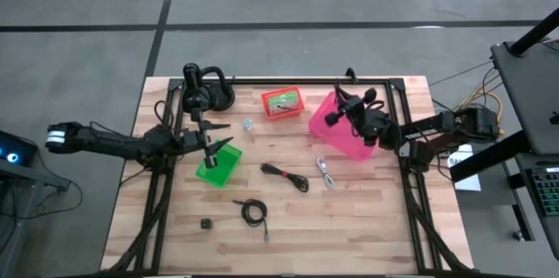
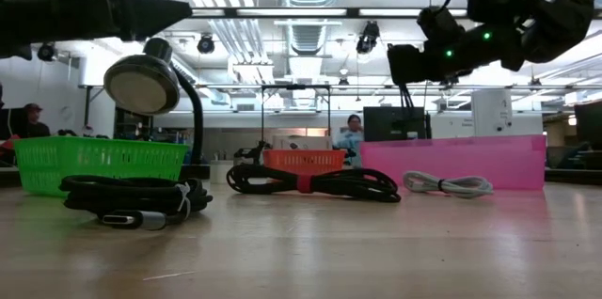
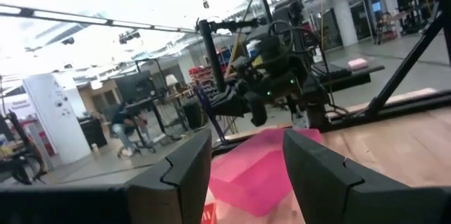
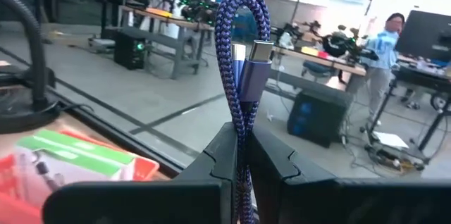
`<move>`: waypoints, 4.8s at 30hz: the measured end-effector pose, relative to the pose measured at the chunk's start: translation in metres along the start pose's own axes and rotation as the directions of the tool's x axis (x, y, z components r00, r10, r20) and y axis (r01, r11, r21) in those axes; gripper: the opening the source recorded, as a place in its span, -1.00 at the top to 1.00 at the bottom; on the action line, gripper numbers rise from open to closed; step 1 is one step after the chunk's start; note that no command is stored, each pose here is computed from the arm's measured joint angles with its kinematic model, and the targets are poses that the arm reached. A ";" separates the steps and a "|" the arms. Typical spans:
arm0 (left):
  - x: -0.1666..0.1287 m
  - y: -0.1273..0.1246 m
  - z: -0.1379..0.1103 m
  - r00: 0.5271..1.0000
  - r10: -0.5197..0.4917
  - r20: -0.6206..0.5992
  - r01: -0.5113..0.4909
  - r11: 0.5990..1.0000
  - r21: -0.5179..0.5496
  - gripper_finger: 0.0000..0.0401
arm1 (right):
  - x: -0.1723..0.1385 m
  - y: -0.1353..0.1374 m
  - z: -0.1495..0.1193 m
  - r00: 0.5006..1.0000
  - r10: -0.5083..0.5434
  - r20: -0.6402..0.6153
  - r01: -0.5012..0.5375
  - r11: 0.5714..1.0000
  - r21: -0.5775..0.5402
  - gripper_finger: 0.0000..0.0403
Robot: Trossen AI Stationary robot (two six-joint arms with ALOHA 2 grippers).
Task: Pick and place items into bin
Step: Put the blue charger cable into the pink bin
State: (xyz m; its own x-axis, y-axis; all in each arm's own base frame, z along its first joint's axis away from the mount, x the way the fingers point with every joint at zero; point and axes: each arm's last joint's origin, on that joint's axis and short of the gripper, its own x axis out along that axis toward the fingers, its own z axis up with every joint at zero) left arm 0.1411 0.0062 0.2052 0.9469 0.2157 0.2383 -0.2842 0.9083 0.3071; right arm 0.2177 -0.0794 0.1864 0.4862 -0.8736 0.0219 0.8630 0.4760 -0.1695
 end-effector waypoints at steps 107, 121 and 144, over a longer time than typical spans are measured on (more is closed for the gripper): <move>0.005 -0.002 -0.001 1.000 0.008 0.020 -0.009 1.000 0.028 0.19 | 0.037 -0.014 -0.018 0.531 0.063 -0.845 -0.158 0.987 -0.026 0.94; 0.005 -0.002 -0.001 1.000 0.008 0.020 -0.009 1.000 0.028 0.19 | 0.037 -0.014 -0.017 0.541 0.035 -0.840 -0.270 0.954 -0.134 0.94; 0.004 -0.002 -0.002 1.000 0.008 0.019 -0.009 1.000 0.028 0.19 | 0.041 -0.016 -0.017 0.553 0.048 -0.832 -0.434 0.868 -0.239 0.94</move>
State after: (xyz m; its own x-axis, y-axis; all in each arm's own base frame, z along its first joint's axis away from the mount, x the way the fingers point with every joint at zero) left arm 0.1460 0.0063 0.2043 0.9415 0.2161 0.2585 -0.2965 0.8959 0.3308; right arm 0.2215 -0.1246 0.1734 0.1954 -0.5448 -0.8155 0.5053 0.7686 -0.3924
